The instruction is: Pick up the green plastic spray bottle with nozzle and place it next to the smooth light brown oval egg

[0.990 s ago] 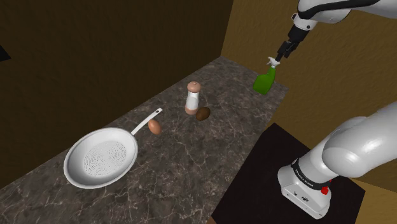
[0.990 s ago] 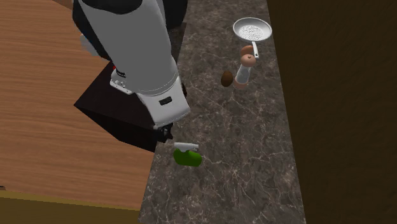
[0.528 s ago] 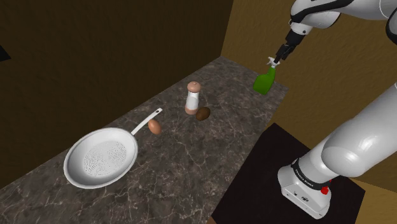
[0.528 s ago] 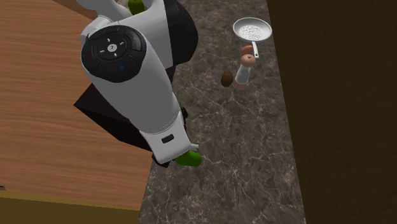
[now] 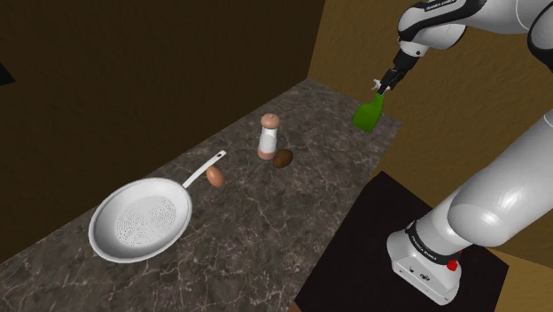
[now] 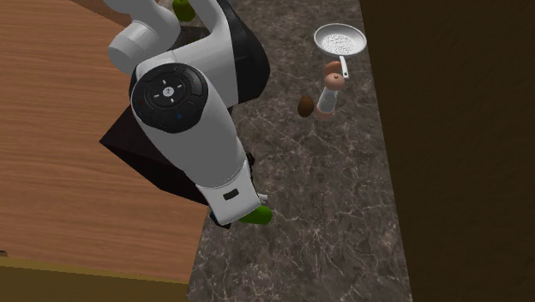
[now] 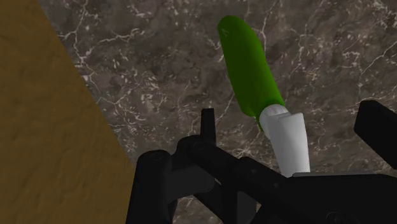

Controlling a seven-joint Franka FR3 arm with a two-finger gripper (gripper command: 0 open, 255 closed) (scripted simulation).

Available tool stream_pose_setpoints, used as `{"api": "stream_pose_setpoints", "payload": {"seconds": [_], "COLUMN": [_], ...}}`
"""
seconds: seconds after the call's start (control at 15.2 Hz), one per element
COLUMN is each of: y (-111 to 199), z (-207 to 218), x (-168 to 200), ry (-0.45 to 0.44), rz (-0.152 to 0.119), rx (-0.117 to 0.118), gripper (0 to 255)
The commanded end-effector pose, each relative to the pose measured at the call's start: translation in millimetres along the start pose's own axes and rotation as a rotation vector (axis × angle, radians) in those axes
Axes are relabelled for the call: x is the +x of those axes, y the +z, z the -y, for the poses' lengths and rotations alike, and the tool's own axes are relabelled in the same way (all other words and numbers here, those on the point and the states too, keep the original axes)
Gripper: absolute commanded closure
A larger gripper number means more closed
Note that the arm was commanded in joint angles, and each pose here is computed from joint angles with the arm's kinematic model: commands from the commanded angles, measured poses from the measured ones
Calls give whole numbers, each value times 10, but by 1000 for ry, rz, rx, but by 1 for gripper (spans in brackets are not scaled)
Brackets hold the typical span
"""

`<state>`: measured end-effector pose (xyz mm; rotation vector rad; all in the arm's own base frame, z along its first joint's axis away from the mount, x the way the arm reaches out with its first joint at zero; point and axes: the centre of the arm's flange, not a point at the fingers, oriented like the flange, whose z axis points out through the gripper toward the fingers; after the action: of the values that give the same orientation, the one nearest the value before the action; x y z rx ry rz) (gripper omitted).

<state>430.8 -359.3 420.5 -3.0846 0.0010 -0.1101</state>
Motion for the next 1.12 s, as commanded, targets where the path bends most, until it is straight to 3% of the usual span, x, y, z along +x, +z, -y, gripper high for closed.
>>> {"api": "stream_pose_setpoints", "payload": {"seconds": [0.0,0.2,0.26,0.86,1.06], "y": [3,3,3,3,-155], "z": [-1,-1,-1,-1,8], "x": [0,0,0,0,11], "ry": [0,0,0,0,0], "rz": [0,0,0,0,0], "rx": [0,0,0,0,0], "gripper": [0,0,255,255,255]}}
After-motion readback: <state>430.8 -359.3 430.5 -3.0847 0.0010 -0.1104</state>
